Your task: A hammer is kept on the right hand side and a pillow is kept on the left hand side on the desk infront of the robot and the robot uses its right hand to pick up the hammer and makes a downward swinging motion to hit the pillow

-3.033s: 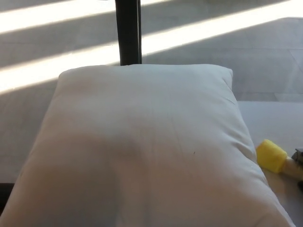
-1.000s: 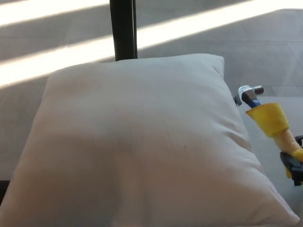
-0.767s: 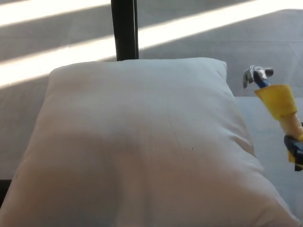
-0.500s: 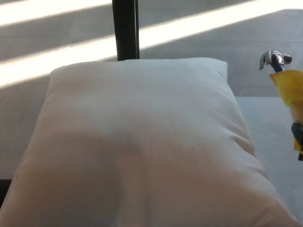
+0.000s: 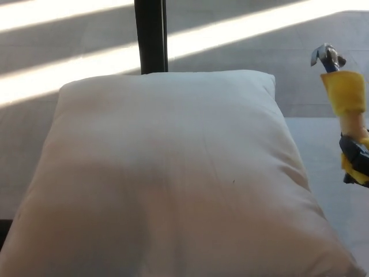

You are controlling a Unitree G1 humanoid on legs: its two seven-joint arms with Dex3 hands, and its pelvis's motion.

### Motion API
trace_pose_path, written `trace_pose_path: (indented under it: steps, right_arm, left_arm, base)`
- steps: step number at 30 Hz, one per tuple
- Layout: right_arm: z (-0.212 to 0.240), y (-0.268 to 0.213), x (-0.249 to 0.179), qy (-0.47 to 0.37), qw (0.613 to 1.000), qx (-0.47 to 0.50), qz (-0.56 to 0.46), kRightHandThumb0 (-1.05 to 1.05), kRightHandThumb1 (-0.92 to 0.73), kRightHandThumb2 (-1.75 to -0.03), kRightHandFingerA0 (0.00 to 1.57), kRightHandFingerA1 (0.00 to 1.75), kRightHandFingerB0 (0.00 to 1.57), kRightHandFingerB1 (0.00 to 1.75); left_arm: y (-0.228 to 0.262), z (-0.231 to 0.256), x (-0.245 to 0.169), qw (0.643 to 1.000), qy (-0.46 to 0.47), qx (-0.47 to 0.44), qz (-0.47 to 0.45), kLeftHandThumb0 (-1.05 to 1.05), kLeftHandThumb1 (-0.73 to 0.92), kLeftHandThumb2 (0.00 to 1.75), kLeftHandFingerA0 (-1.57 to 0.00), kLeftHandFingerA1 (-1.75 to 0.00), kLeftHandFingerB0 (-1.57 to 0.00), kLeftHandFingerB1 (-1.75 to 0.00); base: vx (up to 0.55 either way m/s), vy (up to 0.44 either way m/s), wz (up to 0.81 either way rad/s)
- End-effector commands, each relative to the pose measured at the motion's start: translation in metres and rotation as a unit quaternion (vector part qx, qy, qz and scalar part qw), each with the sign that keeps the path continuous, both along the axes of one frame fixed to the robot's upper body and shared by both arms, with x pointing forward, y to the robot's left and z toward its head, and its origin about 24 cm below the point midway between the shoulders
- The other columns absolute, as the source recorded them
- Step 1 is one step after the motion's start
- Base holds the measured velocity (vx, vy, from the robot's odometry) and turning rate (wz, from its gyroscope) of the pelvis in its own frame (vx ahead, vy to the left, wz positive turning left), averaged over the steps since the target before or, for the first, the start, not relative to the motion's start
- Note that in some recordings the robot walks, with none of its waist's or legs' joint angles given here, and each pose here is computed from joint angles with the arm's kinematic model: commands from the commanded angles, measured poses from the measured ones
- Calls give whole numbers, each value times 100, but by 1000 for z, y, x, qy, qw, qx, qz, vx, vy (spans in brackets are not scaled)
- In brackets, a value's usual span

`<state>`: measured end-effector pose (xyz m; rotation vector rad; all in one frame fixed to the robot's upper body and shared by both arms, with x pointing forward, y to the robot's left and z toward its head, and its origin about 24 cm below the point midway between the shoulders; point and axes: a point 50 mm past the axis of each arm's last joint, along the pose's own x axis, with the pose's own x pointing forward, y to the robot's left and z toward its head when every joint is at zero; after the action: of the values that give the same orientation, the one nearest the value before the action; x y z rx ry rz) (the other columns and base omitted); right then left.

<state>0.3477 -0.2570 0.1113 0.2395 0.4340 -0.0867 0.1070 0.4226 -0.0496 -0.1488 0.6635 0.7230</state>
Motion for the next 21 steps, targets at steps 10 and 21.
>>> trace_pose_path:
  steps: [10,21]
  right_arm:
    - [46,54,19,-37,980,109,163,-33,-62,-115,111,175,81,175]
    - [56,51,23,-48,983,103,145,-35,-67,-112,106,175,79,175]
  left_arm:
    - [5,3,-6,1000,1,10,5,-77,80,64,-65,-62,-66,-50]
    - [5,3,-6,1000,2,9,6,-77,80,64,-65,-63,-67,-50]
  base:
    - [0,0,0]
    - [0,0,0]
